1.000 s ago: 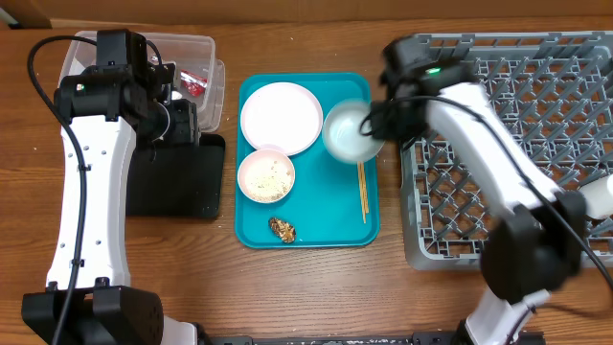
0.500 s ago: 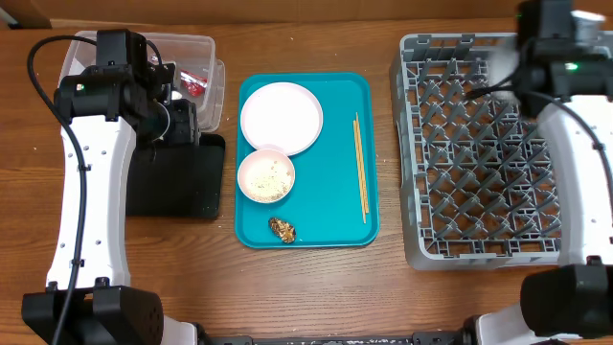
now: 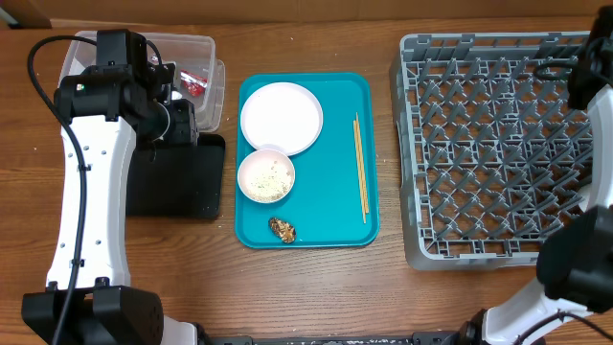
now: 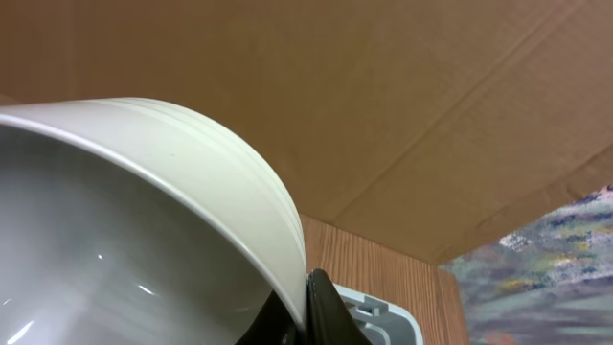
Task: Sort waste into correct bins and load items into the dishwasher
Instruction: 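Carry the white bowl right and place it in the dish rack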
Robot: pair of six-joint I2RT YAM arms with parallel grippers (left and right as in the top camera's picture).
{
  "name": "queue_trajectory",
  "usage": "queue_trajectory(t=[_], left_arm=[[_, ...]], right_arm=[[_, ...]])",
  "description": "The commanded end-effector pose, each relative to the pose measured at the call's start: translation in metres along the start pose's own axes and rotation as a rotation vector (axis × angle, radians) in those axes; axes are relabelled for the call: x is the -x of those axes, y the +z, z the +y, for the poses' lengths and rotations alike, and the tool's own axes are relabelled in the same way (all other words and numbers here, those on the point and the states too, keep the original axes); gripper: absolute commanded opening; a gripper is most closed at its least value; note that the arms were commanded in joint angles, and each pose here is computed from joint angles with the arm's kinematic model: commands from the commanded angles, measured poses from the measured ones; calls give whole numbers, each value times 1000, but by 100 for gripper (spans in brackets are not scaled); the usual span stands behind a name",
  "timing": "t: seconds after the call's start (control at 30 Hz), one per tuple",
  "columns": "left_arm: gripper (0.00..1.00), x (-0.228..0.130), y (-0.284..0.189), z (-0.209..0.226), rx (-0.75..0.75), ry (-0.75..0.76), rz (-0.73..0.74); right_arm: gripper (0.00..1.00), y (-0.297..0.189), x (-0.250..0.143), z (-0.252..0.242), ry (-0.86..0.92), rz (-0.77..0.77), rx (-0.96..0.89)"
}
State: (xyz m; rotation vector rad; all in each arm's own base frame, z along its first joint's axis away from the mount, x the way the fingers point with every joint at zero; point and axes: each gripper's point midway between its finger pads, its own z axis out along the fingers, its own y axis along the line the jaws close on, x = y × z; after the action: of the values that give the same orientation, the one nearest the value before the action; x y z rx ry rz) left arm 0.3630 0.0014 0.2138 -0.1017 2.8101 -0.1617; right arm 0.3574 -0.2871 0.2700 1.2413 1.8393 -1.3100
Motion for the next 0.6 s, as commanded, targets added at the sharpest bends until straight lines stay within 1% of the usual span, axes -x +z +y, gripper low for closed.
queue_trajectory(t=[0.0,0.03,0.2,0.3,0.43,0.57], left_arm=[[54,3,-5,-4,-14,-13,-20],[53,3,-6,-4,-14,-19,-20],[54,3,-6,-4,-13,-20,-20],[55,4,-5,-4,-13,-20,-20],[55,4,-5,-4,-14,-20,-21],[55,4,-5,-4,-14,-20,-21]], right_arm=[[4,15,-1,-1,28,-8,-56],[4,30,-16,14,-13,14,-73],[4,44,-40,34,-83,45,-88],[4,53,-61,48,-137,83,-83],[4,54,-72,51,-121,115,-65],[4,53,-82,56,-145,161,-27]])
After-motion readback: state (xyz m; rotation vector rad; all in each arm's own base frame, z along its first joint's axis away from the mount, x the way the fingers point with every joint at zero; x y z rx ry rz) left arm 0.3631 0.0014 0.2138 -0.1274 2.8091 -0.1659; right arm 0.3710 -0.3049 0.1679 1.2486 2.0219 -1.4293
